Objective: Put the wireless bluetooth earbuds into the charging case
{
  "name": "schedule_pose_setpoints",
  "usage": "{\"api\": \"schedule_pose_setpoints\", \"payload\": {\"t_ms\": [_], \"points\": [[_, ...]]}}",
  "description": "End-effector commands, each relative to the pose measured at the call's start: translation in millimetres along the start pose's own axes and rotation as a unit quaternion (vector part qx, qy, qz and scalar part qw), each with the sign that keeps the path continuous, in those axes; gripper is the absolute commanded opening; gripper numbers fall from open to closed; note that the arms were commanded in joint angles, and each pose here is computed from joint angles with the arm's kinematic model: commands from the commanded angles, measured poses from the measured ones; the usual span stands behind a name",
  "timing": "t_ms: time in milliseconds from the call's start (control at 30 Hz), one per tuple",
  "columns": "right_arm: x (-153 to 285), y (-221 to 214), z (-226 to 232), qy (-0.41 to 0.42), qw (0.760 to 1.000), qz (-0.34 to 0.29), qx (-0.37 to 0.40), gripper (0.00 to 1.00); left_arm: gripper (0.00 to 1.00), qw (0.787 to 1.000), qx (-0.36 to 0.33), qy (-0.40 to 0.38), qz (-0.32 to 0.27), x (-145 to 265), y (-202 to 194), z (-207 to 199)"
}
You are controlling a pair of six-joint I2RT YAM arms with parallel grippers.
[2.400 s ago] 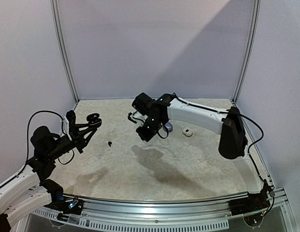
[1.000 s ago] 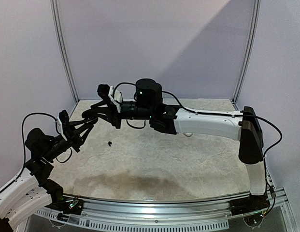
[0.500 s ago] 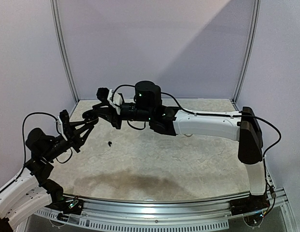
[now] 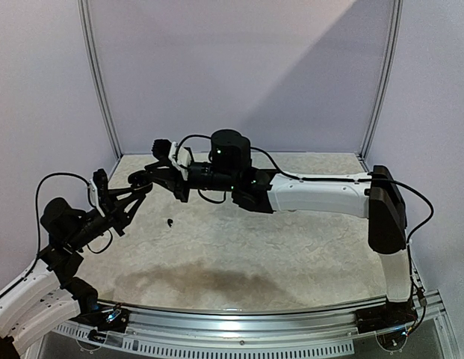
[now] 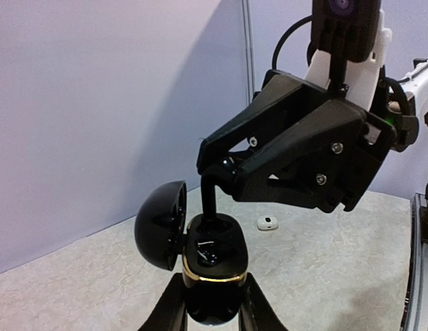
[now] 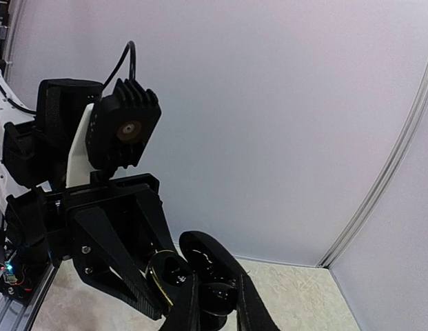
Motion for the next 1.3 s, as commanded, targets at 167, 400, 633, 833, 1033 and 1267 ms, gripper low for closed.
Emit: {"api": "schedule_pose_setpoints", "payload": {"t_ms": [167, 400, 633, 833, 1033, 1267], "points": [[5.8, 3.5, 5.7, 0.023, 0.999, -0.004, -0.03, 0.0, 0.0, 1.0, -0.004, 0.005, -0.022, -0.2, 9.8, -0.1], [0.7, -7.3, 3.4, 0.007, 1.0, 0.01, -0.027, 0.0, 0.0, 1.0, -0.005, 0.003, -0.023, 0.2, 10.4, -1.0], [-2.7, -16.6, 6.8, 0.015, 0.999, 0.029, -0.024, 0.22, 0.0, 1.0, -0.006, 0.002, -0.024, 0.5, 10.8, -1.4], [-4.8, -18.7, 6.2, 0.017, 0.999, 0.032, -0.024, 0.21, 0.0, 1.0, -0.007, 0.001, -0.024, 0.6, 10.8, -1.5], [-7.4, -13.2, 0.6, 0.009, 0.999, 0.031, -0.032, 0.18, 0.0, 1.0, -0.009, -0.009, -0.021, 0.6, 9.8, -4.0], [-9.5, -19.2, -1.1, 0.005, 0.998, 0.05, -0.034, 0.23, 0.0, 1.0, -0.008, -0.006, -0.023, 0.8, 10.7, -3.3]]}}
Point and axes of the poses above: each gripper's point midway between its finger pads, its own x axis back along the fingers, its own z axis along the line the jaws close on, y = z × x, the point moved 5 cm from there along x, back along the fingers, and after that the axes turned 10 degrees about x, right-handed, at the moved point
